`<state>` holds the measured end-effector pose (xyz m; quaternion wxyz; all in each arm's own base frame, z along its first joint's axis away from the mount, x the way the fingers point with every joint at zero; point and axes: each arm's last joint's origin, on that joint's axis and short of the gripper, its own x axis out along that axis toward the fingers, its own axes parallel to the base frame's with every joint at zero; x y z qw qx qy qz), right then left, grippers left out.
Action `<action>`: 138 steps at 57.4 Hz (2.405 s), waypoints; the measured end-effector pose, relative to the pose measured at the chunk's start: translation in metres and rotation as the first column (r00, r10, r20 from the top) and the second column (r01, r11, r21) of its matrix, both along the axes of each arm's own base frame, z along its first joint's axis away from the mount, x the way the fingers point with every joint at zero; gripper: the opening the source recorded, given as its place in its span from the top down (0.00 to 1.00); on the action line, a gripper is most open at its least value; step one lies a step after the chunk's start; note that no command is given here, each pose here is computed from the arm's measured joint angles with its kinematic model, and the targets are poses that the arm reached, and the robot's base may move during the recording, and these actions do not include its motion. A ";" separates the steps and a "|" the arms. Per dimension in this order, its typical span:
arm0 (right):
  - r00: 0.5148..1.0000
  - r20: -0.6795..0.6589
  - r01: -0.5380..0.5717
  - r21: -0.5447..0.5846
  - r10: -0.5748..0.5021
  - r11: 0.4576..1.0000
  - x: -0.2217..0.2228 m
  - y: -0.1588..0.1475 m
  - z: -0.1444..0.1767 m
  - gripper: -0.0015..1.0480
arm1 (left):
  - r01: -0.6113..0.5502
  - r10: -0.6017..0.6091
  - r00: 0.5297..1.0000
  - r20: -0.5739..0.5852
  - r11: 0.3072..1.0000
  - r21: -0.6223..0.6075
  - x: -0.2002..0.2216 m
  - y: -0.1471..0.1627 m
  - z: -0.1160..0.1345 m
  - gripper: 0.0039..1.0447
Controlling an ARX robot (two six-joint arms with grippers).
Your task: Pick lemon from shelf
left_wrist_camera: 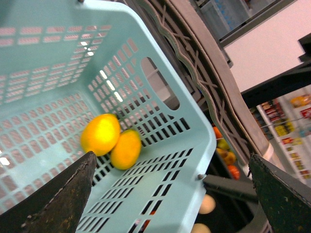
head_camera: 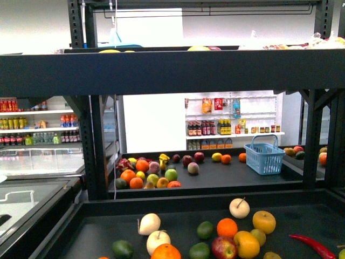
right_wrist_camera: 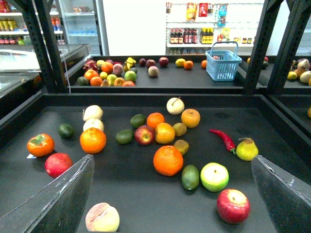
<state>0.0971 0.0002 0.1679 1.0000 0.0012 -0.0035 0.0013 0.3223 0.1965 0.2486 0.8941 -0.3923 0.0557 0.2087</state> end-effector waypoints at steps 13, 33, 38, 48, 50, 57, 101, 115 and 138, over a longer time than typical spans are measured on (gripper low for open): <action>1.000 0.000 0.000 0.000 0.000 1.000 0.000 0.000 0.000 0.07 | 0.139 -0.092 0.983 -0.158 0.938 0.319 -0.053 -0.061 0.035 0.08; 1.000 0.000 0.000 0.000 0.000 1.000 0.000 0.000 0.000 0.07 | 0.303 -0.383 0.923 -0.046 0.647 0.699 -0.150 -0.175 0.050 0.34; 1.000 0.000 0.000 0.000 0.000 1.000 0.000 0.000 0.000 0.07 | 0.340 -0.418 0.906 -0.068 0.622 0.705 -0.169 -0.193 0.028 0.49; 1.000 0.000 0.000 0.000 0.000 1.000 0.000 0.000 0.000 0.07 | 0.324 -0.414 0.909 -0.054 0.617 0.717 -0.189 -0.196 0.000 0.80; 1.000 0.000 0.000 0.000 0.000 1.000 0.000 0.000 0.000 0.07 | 0.323 -0.415 0.908 -0.052 0.617 0.718 -0.190 -0.196 -0.005 0.85; 1.000 0.000 0.000 0.000 0.000 1.000 0.000 0.000 0.000 0.07 | 0.336 -0.416 0.907 -0.070 0.614 0.714 -0.195 -0.196 -0.030 0.98; 1.000 0.000 0.000 0.000 0.000 1.000 0.000 0.000 0.000 0.07 | 0.325 -0.415 0.908 -0.056 0.614 0.719 -0.215 -0.196 -0.070 0.98; 1.000 0.001 0.000 0.000 0.000 1.000 0.000 0.000 0.000 0.07 | 0.322 -0.415 0.908 -0.052 0.614 0.721 -0.225 -0.196 -0.081 0.98; 1.000 0.001 0.000 0.000 0.000 1.000 0.000 0.000 0.000 0.07 | 0.322 -0.415 0.908 -0.053 0.613 0.722 -0.225 -0.196 -0.081 0.06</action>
